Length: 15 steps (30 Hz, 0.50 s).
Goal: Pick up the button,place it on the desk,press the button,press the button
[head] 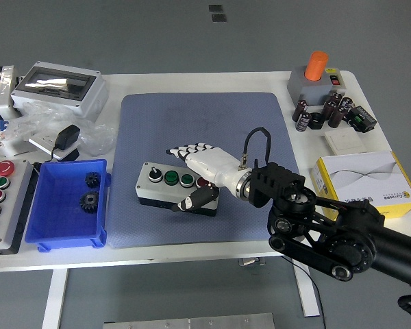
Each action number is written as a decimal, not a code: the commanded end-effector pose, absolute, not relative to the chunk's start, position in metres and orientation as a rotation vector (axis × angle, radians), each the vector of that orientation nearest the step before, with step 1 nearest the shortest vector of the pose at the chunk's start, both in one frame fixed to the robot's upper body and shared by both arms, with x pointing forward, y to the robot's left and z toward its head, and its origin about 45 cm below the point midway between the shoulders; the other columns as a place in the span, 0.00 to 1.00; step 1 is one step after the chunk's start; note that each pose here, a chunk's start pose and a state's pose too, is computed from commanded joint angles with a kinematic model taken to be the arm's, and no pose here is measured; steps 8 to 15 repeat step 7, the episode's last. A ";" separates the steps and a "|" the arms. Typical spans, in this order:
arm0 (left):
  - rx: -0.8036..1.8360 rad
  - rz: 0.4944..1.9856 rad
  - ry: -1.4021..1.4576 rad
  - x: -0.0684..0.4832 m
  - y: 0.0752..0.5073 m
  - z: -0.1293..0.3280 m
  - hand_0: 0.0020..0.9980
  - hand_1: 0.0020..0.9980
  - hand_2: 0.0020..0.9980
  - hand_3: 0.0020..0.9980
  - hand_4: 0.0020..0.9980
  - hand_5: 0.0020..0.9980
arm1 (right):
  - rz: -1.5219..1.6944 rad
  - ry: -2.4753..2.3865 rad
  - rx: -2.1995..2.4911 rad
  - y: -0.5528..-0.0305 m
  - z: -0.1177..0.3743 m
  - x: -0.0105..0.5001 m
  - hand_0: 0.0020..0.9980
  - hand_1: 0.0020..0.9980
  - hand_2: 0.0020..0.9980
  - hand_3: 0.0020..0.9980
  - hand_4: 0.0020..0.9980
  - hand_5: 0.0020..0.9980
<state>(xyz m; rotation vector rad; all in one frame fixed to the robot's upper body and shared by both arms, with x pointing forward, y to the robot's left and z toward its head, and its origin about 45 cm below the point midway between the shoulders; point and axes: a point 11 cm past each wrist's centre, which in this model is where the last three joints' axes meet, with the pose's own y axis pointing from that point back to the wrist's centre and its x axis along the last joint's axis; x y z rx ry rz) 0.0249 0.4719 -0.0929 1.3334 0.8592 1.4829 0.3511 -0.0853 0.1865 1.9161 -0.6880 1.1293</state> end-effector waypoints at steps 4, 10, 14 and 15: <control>1.334 1.483 0.860 0.025 0.472 -0.093 0.75 0.77 0.61 0.56 0.57 0.07 | 1.129 -0.708 1.891 -0.083 0.181 0.352 1.00 1.00 1.00 1.00 1.00 0.47; 1.333 1.482 0.860 0.025 0.472 -0.093 0.75 0.77 0.61 0.56 0.57 0.07 | 1.137 -0.718 1.878 -0.081 0.179 0.351 1.00 1.00 1.00 1.00 1.00 0.47; 1.333 1.482 0.860 0.025 0.472 -0.093 0.75 0.77 0.61 0.56 0.57 0.07 | 1.137 -0.718 1.878 -0.081 0.179 0.351 1.00 1.00 1.00 1.00 1.00 0.47; 1.333 1.482 0.860 0.025 0.472 -0.093 0.75 0.77 0.61 0.56 0.57 0.07 | 1.137 -0.718 1.878 -0.081 0.179 0.351 1.00 1.00 1.00 1.00 1.00 0.47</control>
